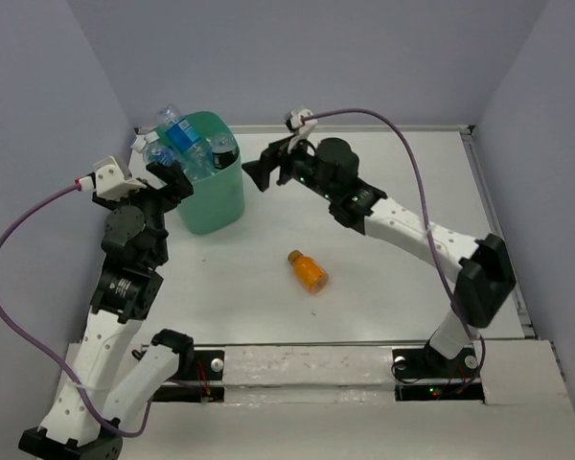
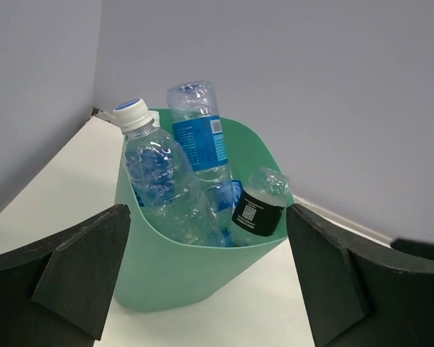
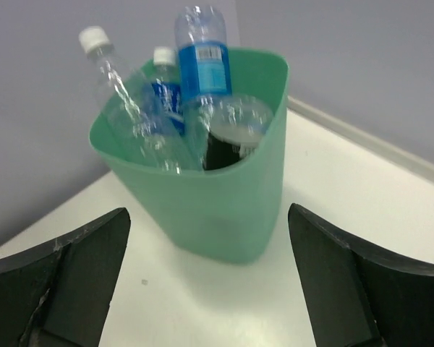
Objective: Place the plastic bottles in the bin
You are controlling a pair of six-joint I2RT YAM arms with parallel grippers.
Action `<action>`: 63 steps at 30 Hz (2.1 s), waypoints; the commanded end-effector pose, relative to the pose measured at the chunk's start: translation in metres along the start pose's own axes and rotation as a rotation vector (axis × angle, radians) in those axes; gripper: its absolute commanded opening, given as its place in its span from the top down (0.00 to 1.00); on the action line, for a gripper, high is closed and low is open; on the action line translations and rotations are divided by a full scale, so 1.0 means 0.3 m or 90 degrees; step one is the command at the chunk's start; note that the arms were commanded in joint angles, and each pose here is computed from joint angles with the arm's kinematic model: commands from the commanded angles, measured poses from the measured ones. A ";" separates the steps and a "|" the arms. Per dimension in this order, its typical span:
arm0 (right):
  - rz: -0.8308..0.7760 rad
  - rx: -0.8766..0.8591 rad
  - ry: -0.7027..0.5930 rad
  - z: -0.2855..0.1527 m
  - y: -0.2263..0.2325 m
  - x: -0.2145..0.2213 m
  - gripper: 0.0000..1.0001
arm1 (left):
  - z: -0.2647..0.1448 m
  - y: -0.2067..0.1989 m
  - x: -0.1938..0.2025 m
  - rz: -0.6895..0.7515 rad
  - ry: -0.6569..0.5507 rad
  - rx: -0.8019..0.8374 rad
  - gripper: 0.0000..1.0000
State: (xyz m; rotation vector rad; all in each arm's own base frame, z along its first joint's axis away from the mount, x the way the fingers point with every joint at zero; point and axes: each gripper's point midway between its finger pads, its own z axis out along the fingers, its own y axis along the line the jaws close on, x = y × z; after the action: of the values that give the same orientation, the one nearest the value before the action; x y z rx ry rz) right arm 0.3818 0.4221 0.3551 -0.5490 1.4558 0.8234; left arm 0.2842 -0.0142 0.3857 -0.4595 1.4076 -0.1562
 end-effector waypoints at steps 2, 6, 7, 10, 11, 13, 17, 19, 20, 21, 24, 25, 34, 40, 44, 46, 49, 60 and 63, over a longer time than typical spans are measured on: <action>0.035 0.102 0.198 -0.234 -0.080 0.329 0.02 | -0.014 -0.048 -0.046 -0.036 -0.028 0.050 0.01; 0.061 0.160 0.418 -0.435 -0.118 0.633 0.01 | -0.030 -0.075 -0.058 -0.045 -0.030 0.084 0.01; 0.059 0.173 0.442 -0.466 -0.128 0.662 0.01 | -0.033 -0.079 -0.058 -0.044 -0.030 0.090 0.01; 0.057 0.192 0.516 -0.559 -0.139 0.742 0.01 | -0.043 -0.079 -0.064 -0.047 -0.034 0.096 0.01; 0.058 0.191 0.529 -0.572 -0.137 0.755 0.01 | -0.044 -0.077 -0.062 -0.047 -0.034 0.096 0.01; 0.060 0.192 0.560 -0.599 -0.135 0.781 0.02 | -0.050 -0.081 -0.070 -0.049 -0.038 0.101 0.01; 0.075 0.183 0.623 -0.625 -0.116 0.827 0.04 | -0.054 -0.082 -0.076 -0.050 -0.040 0.104 0.01; 0.084 0.185 0.656 -0.658 -0.111 0.862 0.04 | -0.060 -0.080 -0.084 -0.053 -0.044 0.105 0.01; 0.097 0.167 0.664 -0.665 -0.092 0.871 0.04 | -0.064 -0.082 -0.088 -0.054 -0.046 0.107 0.01; 0.105 0.158 0.668 -0.669 -0.081 0.875 0.04 | -0.068 -0.082 -0.092 -0.055 -0.048 0.109 0.01; 0.127 0.124 0.686 -0.679 -0.035 0.908 0.05 | -0.075 -0.085 -0.101 -0.059 -0.051 0.115 0.01; 0.130 0.118 0.691 -0.678 -0.031 0.919 0.05 | -0.075 -0.084 -0.102 -0.058 -0.052 0.115 0.01; 0.120 0.116 0.595 -0.527 -0.026 0.800 0.50 | -0.092 -0.090 -0.120 -0.066 -0.059 0.126 0.01; 0.113 0.081 0.552 -0.459 0.001 0.699 0.68 | -0.105 -0.077 -0.125 -0.068 -0.066 0.123 0.01; 0.096 0.044 0.426 -0.352 0.038 0.449 0.67 | -0.110 -0.078 -0.129 -0.071 -0.068 0.125 0.01; 0.082 0.021 0.322 -0.269 0.062 0.258 0.67 | -0.110 -0.076 -0.132 -0.072 -0.070 0.123 0.01; 0.062 -0.010 0.198 -0.160 0.093 0.036 0.67 | -0.113 -0.076 -0.134 -0.073 -0.071 0.125 0.01; 0.048 -0.077 -0.021 0.199 0.144 -0.254 0.70 | -0.115 -0.076 -0.136 -0.075 -0.072 0.125 0.01; 0.060 -0.094 -0.009 0.288 0.160 -0.164 0.69 | -0.115 -0.077 -0.136 -0.075 -0.072 0.126 0.01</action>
State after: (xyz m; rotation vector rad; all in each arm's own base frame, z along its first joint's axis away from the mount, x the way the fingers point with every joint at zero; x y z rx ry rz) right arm 0.3946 0.4705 0.4435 -0.5488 1.4348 0.9464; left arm 0.2512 -0.0282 0.4167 -0.3790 1.2926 -0.3352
